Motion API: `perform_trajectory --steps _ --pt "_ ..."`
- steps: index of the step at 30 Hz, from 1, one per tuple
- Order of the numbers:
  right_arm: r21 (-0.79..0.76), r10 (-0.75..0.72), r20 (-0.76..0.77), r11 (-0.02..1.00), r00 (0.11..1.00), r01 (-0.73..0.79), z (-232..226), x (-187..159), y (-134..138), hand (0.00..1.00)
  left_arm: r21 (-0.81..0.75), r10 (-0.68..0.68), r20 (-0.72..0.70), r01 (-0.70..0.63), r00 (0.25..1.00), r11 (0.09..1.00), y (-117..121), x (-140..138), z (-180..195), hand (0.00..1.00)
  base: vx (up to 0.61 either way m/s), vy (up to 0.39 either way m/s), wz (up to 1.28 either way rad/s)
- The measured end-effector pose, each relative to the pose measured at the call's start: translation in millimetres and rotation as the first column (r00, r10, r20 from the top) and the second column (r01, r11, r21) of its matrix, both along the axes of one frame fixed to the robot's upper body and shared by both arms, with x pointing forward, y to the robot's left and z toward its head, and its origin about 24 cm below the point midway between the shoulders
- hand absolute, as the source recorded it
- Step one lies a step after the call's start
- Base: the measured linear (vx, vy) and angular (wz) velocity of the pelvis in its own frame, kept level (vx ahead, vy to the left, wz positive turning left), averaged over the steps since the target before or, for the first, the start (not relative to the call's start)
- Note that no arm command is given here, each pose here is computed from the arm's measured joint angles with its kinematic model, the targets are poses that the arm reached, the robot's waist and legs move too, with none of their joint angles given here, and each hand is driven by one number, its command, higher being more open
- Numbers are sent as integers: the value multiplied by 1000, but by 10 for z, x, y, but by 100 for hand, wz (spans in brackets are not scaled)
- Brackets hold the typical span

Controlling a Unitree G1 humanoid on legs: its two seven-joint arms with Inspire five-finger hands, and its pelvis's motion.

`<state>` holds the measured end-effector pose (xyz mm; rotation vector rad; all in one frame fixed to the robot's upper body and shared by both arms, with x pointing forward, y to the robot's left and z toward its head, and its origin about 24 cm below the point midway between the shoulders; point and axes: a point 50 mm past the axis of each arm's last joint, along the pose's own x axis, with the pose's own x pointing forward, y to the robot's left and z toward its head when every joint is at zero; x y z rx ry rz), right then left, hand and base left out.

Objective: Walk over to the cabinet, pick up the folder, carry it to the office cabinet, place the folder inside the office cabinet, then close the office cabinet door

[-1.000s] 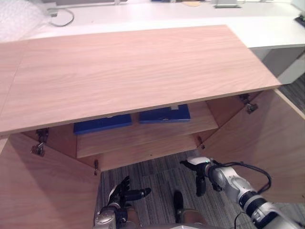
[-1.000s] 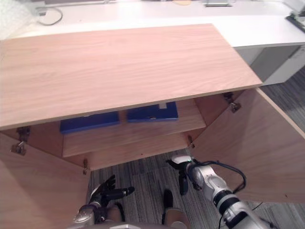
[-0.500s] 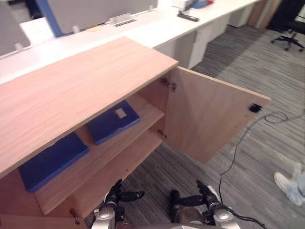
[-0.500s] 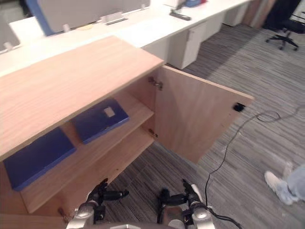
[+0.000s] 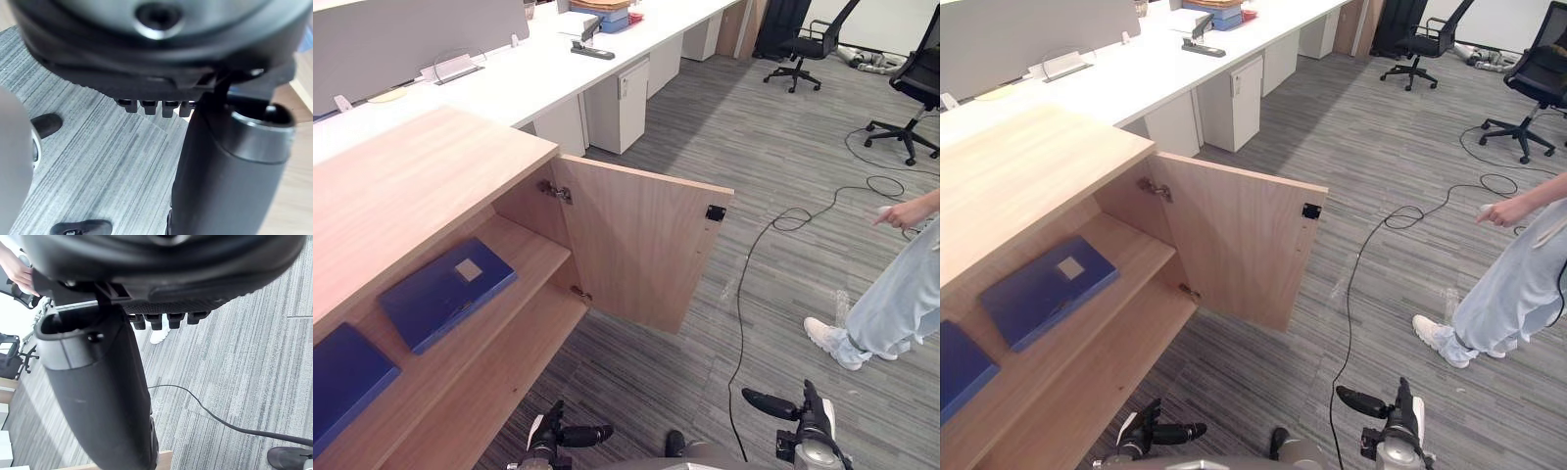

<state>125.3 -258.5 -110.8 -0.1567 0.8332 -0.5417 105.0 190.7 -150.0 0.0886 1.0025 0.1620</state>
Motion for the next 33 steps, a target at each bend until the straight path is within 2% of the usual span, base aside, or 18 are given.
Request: perform_trajectory --steps 5,9,15,18,23,28,33 --pt "-5 14 29 1000 999 -14 37 39 20 100 46 32 8 -32 999 998 146 0 24 100 8 17 38" --pt "-50 22 124 999 992 -16 216 327 -99 100 71 41 -11 -40 999 997 228 -88 19 100 -31 12 28" --pt "-191 63 256 982 965 -13 630 733 -476 100 70 57 -65 -53 996 996 239 -317 -25 100 -23 34 18" --pt "-194 13 340 979 940 56 864 991 -703 100 72 81 -84 -75 993 995 268 -413 -36 100 -6 30 14" --pt "-182 -53 383 974 922 132 1141 1248 -1022 100 65 117 -75 -112 990 992 299 -431 -31 100 -10 23 24" --pt "-235 42 384 970 922 54 1358 1521 -1005 100 48 153 -74 -150 985 988 310 -463 -33 100 -21 24 11" --pt "-255 205 364 960 908 -114 1492 1856 -748 100 31 154 -53 -152 987 988 301 -410 -25 100 -12 16 11"
